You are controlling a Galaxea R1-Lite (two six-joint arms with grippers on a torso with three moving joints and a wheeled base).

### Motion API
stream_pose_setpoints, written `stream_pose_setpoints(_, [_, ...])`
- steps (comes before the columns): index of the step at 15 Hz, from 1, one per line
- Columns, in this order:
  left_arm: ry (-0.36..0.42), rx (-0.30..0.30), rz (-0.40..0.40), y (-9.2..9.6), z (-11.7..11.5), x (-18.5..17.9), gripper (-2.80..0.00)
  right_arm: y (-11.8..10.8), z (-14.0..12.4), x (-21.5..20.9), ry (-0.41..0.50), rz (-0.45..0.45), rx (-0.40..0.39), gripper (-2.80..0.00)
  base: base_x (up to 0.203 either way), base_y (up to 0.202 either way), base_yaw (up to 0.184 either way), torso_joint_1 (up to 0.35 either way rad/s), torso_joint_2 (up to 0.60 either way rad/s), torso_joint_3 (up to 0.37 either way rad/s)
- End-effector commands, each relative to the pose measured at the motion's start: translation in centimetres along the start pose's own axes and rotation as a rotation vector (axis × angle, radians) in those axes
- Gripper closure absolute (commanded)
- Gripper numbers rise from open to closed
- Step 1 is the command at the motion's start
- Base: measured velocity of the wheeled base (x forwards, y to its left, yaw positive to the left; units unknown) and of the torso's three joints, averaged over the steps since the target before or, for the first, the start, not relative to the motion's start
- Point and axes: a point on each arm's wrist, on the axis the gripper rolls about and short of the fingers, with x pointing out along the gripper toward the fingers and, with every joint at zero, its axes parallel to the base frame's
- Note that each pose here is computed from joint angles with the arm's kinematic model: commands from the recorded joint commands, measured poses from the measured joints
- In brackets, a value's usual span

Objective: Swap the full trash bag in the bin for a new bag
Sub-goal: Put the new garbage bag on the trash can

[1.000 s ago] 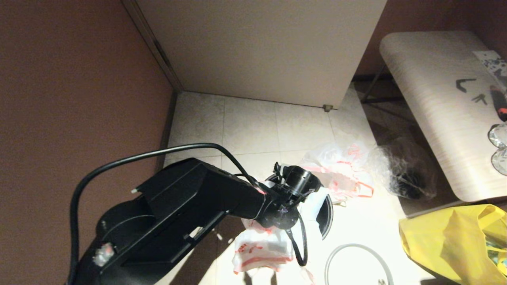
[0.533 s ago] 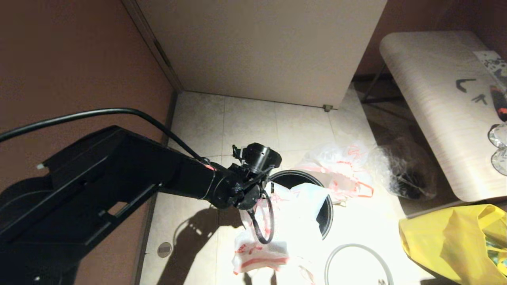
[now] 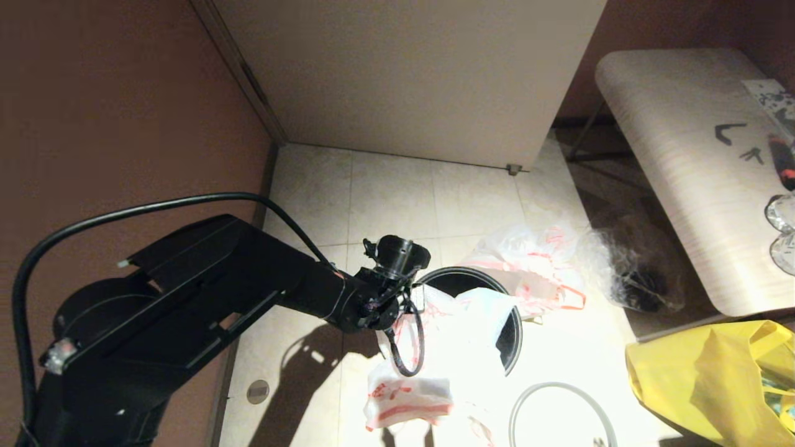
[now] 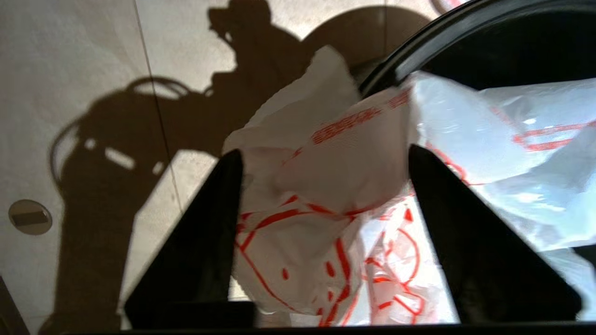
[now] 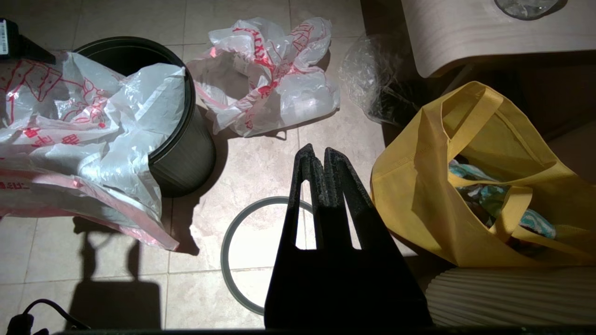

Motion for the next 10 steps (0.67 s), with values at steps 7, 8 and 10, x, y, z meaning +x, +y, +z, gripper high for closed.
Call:
stream_pose_setpoints(7, [0.021,0.018,-0.003,-0.1,-0.2,-1.4,0.00,0.0,-0.3,0.1,0.010,0.000,0.000,0.00,0.000,0.000,0.000,0.000,0.00,0.000])
stream_pose_setpoints(8, [0.026,0.034,-0.022,-0.8,0.0,-2.7,0.00,0.0,-0.3,0.1,0.010,0.000,-0.001,0.00,0.000,0.000,0.000,0.000,0.00,0.000])
stream_pose_setpoints(10, [0.091,0.109,-0.074,-2.9,-1.3,-5.1,0.00,0.0,-0.3,0.1,0.010,0.000,0.000,0.00,0.000,0.000,0.000,0.000,0.00,0.000])
